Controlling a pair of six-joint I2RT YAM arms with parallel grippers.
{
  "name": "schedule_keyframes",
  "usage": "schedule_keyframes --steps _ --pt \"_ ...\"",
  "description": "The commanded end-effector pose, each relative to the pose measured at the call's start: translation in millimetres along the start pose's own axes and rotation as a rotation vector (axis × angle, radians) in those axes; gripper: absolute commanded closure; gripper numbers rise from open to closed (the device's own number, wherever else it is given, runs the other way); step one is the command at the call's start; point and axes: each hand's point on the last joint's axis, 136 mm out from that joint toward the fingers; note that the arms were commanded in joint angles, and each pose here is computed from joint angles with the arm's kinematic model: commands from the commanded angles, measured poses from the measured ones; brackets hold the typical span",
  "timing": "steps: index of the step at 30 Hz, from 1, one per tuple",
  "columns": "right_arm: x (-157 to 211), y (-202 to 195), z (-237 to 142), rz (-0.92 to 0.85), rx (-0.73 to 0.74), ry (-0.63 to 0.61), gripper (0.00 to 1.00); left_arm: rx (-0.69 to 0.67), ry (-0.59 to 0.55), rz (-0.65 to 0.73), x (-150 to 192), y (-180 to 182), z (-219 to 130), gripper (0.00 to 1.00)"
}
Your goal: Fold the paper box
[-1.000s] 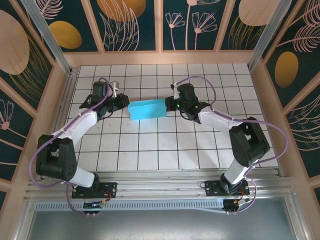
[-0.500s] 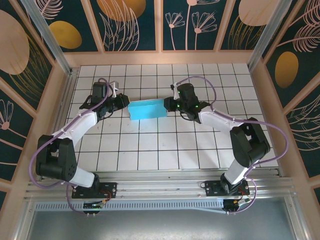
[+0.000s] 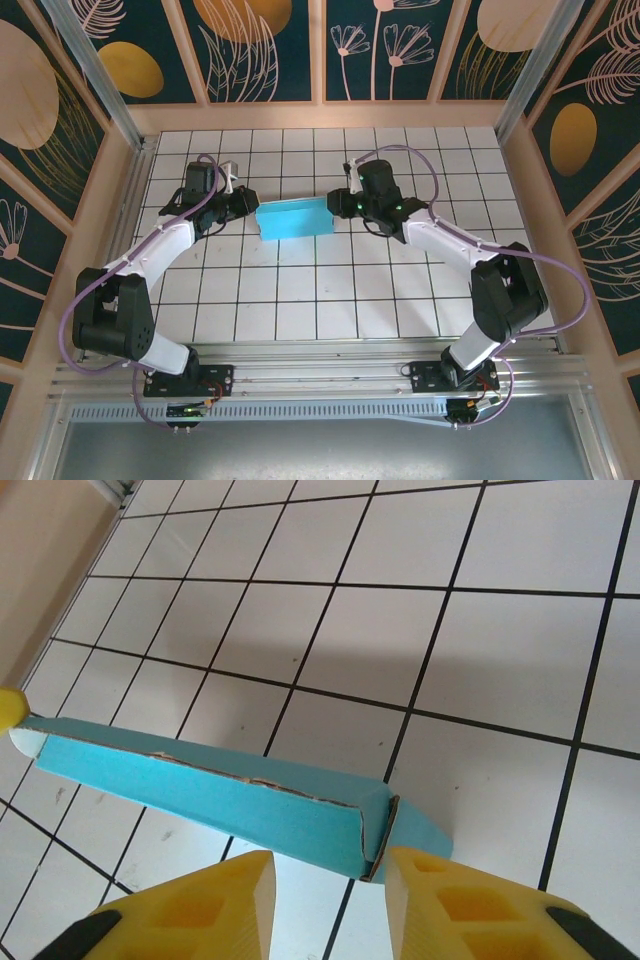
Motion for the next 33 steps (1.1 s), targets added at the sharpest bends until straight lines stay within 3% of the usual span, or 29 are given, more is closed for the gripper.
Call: schedule_keyframes --steps 1,12,17,23,28,33 --pt "-10.6 -1.1 5.6 -0.030 0.012 -0.015 0.65 -0.080 0.150 -0.045 40.1 22.2 8.7 0.85" --pt "-0.3 -15.0 20.6 -0.051 0.056 0.006 0.70 -0.074 0.147 -0.045 38.1 20.6 8.5 0.85" --pt "-2.2 -15.1 22.1 -0.056 0.054 -0.008 0.85 -0.075 0.147 -0.038 37.7 19.9 7.6 0.84" --pt "0.4 -16.5 23.9 -0.066 0.059 0.003 0.96 -0.131 0.112 0.001 27.3 23.5 -3.2 0.76" --pt "1.4 -16.7 22.8 -0.067 0.061 0.004 0.99 -0.143 0.072 0.056 15.0 17.9 -15.9 0.73" --pt "0.4 -16.0 23.0 -0.066 0.058 0.002 0.99 -0.096 0.104 0.084 22.0 10.2 -17.2 0.74"
Point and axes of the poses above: each hand's point on the last joint's axis, 136 mm out from that joint toward the fingers, its own z axis out along the fingers, its own y axis along the line the jaws close on, x = y × z, and after that the axes turned 4 degrees about z, right-handed
